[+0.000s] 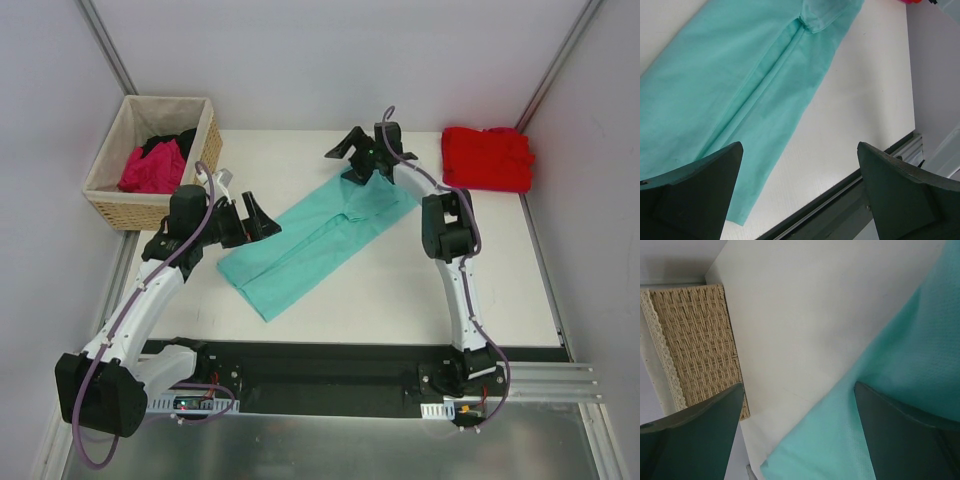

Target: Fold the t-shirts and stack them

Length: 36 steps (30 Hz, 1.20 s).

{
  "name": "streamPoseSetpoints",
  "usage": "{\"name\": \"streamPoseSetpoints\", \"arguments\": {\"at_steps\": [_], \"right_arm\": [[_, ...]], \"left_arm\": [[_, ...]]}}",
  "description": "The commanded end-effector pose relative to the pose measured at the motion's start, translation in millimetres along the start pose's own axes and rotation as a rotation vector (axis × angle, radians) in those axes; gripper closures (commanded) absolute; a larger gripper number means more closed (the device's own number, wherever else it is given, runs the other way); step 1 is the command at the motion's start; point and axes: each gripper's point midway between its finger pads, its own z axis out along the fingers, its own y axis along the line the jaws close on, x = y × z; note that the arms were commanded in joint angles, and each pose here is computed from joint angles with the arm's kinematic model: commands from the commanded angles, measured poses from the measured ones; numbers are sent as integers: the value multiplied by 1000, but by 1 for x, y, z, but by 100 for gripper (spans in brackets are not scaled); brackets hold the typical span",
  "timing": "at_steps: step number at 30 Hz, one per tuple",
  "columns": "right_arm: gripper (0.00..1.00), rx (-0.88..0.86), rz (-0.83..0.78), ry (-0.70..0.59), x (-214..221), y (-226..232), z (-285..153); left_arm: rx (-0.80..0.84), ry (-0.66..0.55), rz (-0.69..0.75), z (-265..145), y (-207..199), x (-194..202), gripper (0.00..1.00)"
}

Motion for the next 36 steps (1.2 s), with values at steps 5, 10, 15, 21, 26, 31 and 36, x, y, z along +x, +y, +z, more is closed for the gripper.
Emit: {"name": "streamPoseSetpoints", "arguments": {"at_steps": [5, 10, 15, 21, 26, 31, 36], "right_arm": [[3, -208, -289, -159, -28, 131, -110], [4, -201, -379, -226, 0, 148, -207], [3, -128, -422, -245, 35, 120, -258], [3, -77, -467, -277, 56, 105, -301], [3, -79, -478, -273, 68, 102, -315], [3, -59, -478, -273, 74, 92, -320], [4, -50, -472, -266, 78, 85, -319]], "left_arm": [[153, -53, 112, -20, -39, -16, 1], [177, 14, 25, -23, -29, 21, 1], [164, 99, -65, -20, -4, 71, 1], [126, 162, -154, -19, 27, 123, 1], [122, 212, -199, -16, 28, 130, 1], [94, 238, -224, -12, 35, 136, 1], [70, 267, -252, -9, 41, 142, 1]]}}
